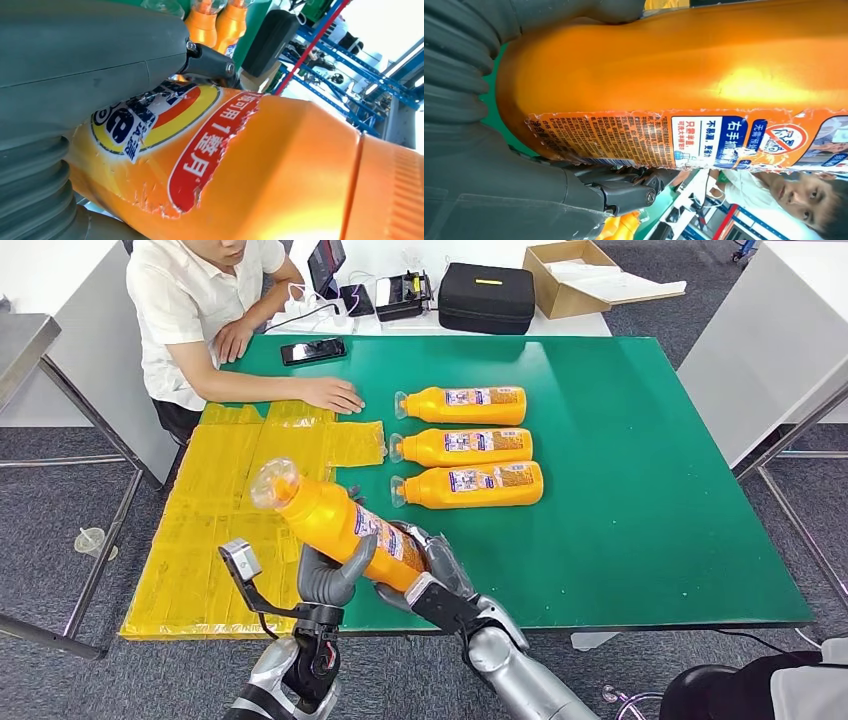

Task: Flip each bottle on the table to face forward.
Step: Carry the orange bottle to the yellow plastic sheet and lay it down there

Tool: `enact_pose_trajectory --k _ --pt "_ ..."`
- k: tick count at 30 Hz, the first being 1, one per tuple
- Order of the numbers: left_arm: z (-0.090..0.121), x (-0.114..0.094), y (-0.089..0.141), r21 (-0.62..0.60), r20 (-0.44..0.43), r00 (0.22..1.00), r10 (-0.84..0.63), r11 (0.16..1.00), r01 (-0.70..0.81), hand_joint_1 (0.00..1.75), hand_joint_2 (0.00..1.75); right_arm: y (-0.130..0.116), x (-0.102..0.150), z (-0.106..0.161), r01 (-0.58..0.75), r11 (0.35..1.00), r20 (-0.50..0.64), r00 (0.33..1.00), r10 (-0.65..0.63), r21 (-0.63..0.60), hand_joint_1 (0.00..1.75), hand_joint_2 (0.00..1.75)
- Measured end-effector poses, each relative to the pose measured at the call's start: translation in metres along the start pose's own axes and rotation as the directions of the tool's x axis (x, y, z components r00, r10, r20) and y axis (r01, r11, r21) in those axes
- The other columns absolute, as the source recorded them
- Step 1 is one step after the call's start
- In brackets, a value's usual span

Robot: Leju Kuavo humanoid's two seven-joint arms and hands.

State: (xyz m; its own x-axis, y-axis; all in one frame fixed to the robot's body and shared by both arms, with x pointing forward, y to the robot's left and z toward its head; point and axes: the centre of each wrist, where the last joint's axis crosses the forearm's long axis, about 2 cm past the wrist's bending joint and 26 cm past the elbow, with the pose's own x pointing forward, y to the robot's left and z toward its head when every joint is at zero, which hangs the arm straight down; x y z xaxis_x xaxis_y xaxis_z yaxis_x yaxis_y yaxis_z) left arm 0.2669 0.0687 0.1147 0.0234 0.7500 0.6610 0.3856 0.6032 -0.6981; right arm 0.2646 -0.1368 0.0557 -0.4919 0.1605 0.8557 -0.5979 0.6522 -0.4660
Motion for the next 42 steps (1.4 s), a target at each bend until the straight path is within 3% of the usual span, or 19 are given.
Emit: enact_pose_trajectory --k 2,4,19,23,27,28,30,33,37,42 --pt "0.0 0.0 0.0 -0.002 0.006 1.0 -0.002 1.0 0.002 1.75 1.75 0.0 0.0 -0.001 0.0 1.0 0.001 1.0 0.0 0.001 0.24 1.75" --pt "-0.001 0.001 -0.001 -0.005 0.011 1.0 -0.004 1.0 0.004 1.75 1.75 0.002 0.0 -0.001 0.0 1.0 0.001 1.0 0.0 0.001 0.02 1.75" --pt "-0.003 0.003 -0.006 -0.022 0.023 1.0 0.001 1.0 -0.001 1.75 1.75 0.008 -0.006 0.004 -0.018 1.0 -0.034 0.999 0.018 -0.011 0.0 1.75" --pt "-0.005 0.006 -0.008 0.012 0.061 0.989 -0.134 0.991 0.133 1.75 1.75 0.011 -0.009 0.008 -0.06 0.997 -0.061 0.996 0.057 -0.053 0.0 1.75" --pt "-0.006 0.013 -0.005 0.099 0.138 0.908 -0.396 0.918 0.385 1.75 1.75 0.018 -0.016 0.025 -0.147 0.981 -0.118 0.984 0.132 -0.126 0.0 0.0" --pt "-0.006 0.015 -0.003 0.115 0.15 0.887 -0.438 0.898 0.424 1.75 1.75 0.019 -0.018 0.03 -0.163 0.977 -0.132 0.981 0.145 -0.14 0.0 0.0" --pt "-0.006 0.018 0.001 0.163 0.173 0.813 -0.555 0.831 0.532 1.75 1.75 0.019 -0.021 0.038 -0.214 0.959 -0.163 0.969 0.185 -0.185 0.0 0.0" --pt "-0.003 0.025 0.011 0.268 0.206 0.616 -0.76 0.649 0.712 1.75 1.75 0.014 -0.025 0.053 -0.339 0.888 -0.235 0.933 0.273 -0.312 0.0 0.0" --pt "0.004 0.037 0.026 0.336 0.236 0.39 -0.89 0.451 0.827 1.7 1.75 -0.004 -0.028 0.075 -0.425 0.788 -0.279 0.902 0.328 -0.445 0.0 0.0" --pt "0.003 0.062 0.044 0.377 0.288 -0.145 -0.947 -0.027 0.926 1.64 1.75 -0.036 -0.012 0.084 -0.447 0.642 -0.284 0.894 0.347 -0.623 0.0 0.0"
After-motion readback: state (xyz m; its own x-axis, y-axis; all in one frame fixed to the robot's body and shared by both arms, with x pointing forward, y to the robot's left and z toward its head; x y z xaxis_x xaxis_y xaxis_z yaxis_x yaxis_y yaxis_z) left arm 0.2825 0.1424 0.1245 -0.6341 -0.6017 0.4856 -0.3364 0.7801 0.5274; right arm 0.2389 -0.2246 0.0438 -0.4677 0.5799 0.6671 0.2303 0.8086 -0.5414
